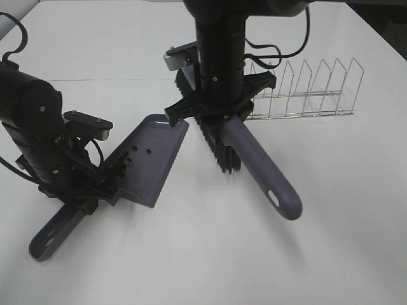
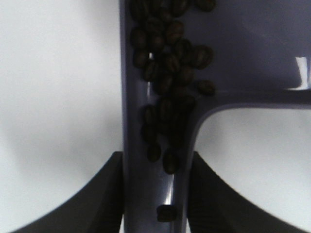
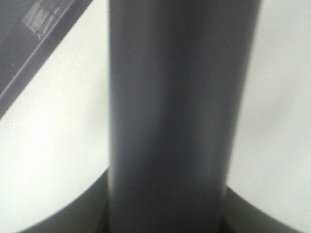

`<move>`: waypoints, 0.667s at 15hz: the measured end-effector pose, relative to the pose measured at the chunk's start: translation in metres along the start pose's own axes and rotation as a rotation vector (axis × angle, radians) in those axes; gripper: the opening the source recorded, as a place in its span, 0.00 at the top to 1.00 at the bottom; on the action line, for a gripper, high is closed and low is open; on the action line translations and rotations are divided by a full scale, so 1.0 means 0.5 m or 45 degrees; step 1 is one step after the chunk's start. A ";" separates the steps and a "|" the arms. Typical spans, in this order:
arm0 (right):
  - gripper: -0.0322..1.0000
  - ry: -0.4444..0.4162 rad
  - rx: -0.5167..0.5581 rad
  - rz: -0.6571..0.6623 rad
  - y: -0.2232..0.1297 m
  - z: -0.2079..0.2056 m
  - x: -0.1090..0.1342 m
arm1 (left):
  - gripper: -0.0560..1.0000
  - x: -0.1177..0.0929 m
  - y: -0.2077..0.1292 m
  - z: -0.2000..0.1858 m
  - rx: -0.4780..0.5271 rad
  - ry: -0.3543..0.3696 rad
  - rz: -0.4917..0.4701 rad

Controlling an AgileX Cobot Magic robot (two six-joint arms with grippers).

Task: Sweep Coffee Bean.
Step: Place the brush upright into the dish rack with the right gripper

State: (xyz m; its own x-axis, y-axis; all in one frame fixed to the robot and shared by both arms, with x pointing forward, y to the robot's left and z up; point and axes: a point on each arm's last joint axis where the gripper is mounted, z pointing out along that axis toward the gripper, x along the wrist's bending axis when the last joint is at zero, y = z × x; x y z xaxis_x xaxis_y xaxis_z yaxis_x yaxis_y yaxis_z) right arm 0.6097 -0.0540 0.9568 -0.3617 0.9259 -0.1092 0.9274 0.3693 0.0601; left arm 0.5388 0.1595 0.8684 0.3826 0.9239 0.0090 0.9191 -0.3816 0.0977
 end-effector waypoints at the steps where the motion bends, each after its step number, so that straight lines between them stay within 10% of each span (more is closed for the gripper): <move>1: 0.70 -0.009 -0.003 0.017 -0.014 -0.017 -0.020 | 0.65 0.000 0.000 0.000 0.000 0.000 0.000; 10: 0.70 -0.020 0.151 0.354 -0.136 -0.028 -0.288 | 0.65 -0.001 0.000 0.000 0.002 -0.007 -0.011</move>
State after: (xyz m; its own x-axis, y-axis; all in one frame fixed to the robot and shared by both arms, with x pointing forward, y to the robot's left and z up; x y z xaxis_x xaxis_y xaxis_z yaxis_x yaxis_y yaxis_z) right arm 0.5976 -0.2115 0.9822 -0.0919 0.9885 -0.1200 0.9956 0.0894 -0.0268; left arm 0.5385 0.1591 0.8684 0.3754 0.9269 0.0029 0.9224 -0.3739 0.0963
